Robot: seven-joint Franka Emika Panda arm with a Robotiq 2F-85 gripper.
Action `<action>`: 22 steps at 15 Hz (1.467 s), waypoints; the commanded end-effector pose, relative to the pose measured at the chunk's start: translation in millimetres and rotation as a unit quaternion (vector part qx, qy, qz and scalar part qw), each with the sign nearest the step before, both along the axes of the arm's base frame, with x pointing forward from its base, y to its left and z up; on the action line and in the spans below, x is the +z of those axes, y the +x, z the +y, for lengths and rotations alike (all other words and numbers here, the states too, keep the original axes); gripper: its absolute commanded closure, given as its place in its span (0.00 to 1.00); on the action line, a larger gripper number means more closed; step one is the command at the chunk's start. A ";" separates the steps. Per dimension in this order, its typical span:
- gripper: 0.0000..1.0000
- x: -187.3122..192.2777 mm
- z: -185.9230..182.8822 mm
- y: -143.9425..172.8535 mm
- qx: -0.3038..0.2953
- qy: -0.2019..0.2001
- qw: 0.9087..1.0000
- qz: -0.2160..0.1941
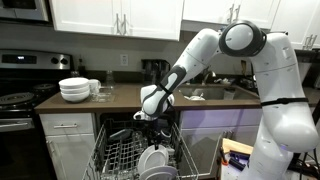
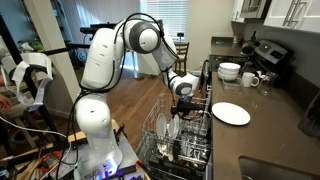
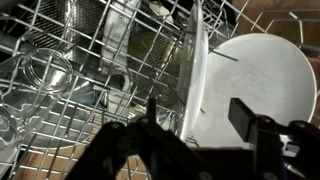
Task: Take a plate from the dishwasher and stack it on the counter
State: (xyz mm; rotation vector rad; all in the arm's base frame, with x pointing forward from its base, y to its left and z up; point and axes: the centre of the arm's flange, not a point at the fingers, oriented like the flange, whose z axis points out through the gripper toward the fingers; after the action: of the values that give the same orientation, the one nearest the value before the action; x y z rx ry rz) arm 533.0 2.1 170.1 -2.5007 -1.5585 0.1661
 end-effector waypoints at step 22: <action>0.80 -0.1 -0.3 3.6 -0.020 0.042 0.995 0.091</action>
State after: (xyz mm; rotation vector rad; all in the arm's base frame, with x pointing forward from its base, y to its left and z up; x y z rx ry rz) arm 534.2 4.5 173.0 -2.3937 -1.4652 0.3269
